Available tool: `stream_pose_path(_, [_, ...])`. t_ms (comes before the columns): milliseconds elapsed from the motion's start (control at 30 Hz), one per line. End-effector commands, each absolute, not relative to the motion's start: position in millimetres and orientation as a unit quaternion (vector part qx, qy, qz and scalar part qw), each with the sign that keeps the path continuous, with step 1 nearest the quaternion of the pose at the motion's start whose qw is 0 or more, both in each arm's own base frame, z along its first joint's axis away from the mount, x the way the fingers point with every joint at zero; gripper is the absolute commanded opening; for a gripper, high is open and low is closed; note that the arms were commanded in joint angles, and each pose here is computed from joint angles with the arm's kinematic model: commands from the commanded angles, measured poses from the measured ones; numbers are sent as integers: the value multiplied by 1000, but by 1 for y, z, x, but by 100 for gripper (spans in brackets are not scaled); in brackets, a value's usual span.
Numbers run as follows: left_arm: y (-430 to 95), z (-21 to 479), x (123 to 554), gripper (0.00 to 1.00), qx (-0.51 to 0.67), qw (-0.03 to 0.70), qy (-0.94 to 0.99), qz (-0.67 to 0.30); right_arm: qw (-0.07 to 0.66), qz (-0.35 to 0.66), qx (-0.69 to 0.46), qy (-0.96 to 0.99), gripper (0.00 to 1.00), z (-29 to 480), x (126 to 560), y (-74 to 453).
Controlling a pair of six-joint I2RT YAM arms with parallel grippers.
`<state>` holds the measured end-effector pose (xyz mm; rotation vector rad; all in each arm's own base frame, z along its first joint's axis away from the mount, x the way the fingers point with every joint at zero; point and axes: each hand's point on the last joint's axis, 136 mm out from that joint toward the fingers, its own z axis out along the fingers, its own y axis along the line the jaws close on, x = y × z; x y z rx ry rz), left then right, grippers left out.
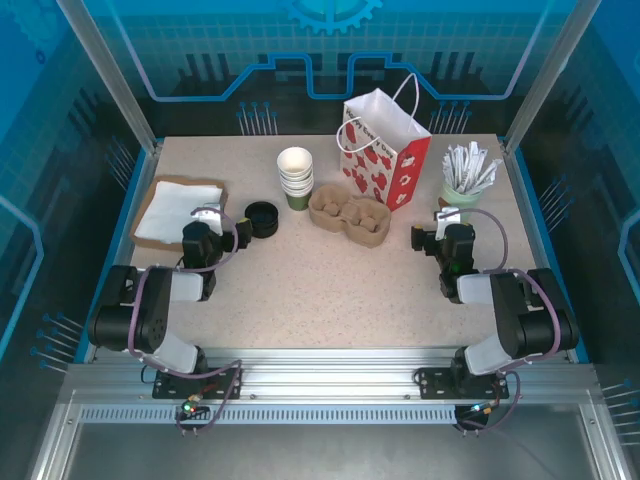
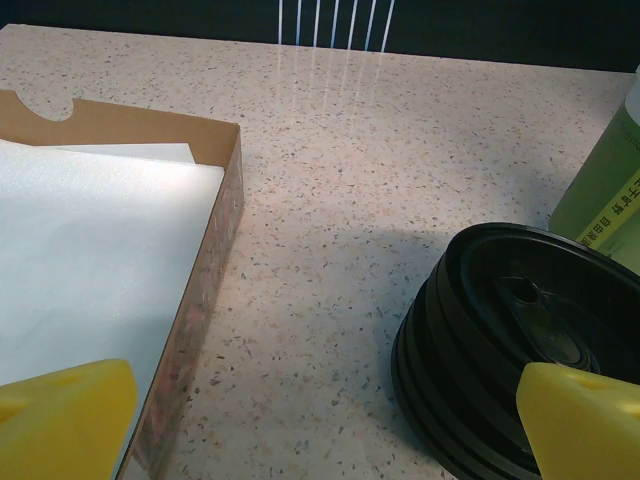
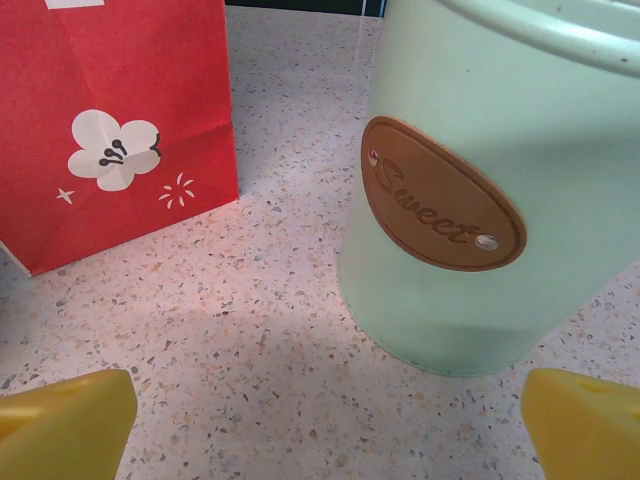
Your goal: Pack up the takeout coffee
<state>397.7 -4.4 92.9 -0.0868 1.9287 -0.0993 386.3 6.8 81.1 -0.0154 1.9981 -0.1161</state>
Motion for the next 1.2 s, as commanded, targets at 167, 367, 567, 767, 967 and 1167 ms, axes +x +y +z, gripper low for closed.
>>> stream_pose_path(167, [-5,94,398,99,-27,575,817,-44,560,-46,-13,827,100,96,395,12])
stream_pose_path(367, [-5,94,398,99,-26,574,817,-45,560,-45,-13,827,100,95,395,12])
stream_pose_path(567, [-5,94,398,99,-26,573,818,-45,560,-46,-13,827,100,96,395,12])
stream_pose_path(767, [-5,93,398,99,-27,573,818,-45,560,-45,-13,827,100,96,395,12])
stream_pose_path(967, [6,115,389,99,-53,589,806,-27,569,-55,-14,820,100,111,390,12])
stream_pose_path(1167, [28,182,360,99,-164,609,775,-32,558,-44,69,826,100,142,362,-2])
